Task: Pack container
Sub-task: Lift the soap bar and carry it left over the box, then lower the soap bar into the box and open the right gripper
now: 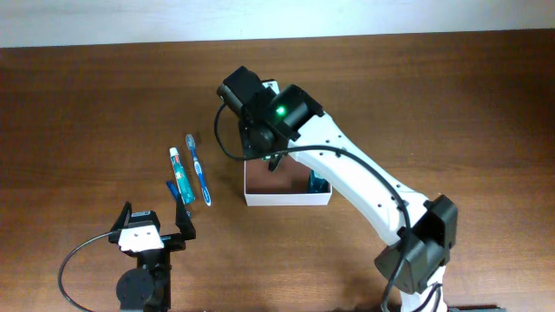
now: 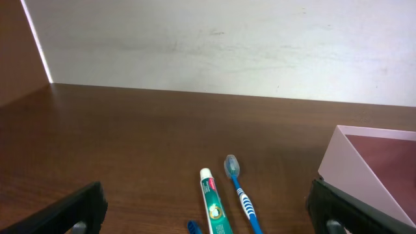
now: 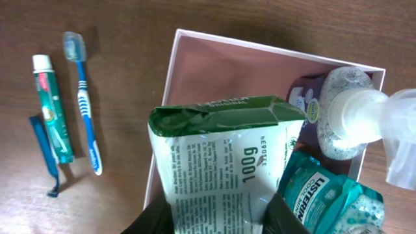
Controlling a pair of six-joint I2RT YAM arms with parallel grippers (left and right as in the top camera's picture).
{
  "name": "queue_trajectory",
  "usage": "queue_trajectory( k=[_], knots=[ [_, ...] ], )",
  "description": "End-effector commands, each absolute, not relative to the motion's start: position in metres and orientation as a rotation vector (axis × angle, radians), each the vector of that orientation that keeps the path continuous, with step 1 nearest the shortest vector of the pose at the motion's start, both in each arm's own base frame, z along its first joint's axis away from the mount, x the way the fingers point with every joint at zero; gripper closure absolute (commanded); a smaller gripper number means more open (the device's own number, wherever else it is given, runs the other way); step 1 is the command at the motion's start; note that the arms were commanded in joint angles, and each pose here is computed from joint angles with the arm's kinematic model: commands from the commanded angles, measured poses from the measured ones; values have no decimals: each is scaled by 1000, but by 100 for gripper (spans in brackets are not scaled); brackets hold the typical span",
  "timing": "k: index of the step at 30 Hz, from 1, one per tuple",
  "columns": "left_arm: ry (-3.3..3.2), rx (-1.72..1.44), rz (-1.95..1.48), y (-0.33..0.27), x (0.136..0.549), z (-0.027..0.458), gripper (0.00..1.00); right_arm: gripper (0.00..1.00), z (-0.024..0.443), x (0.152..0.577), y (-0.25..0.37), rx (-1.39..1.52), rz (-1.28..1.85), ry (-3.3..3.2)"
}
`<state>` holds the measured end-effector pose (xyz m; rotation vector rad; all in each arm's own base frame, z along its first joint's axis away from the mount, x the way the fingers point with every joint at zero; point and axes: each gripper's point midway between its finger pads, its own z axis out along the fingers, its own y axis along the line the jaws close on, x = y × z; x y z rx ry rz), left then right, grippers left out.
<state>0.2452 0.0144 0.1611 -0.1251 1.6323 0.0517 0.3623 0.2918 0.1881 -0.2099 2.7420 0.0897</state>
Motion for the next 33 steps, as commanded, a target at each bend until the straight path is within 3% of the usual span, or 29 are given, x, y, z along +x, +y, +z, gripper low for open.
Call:
queue_trajectory(
  k=[1, 33],
  knots=[
    [1625, -149, 54, 18, 245, 161, 1, 73, 181, 370, 293, -176, 48, 2731],
    [1625, -149, 54, 18, 245, 161, 0, 73, 78, 382, 265, -137, -161, 2811]
  ],
)
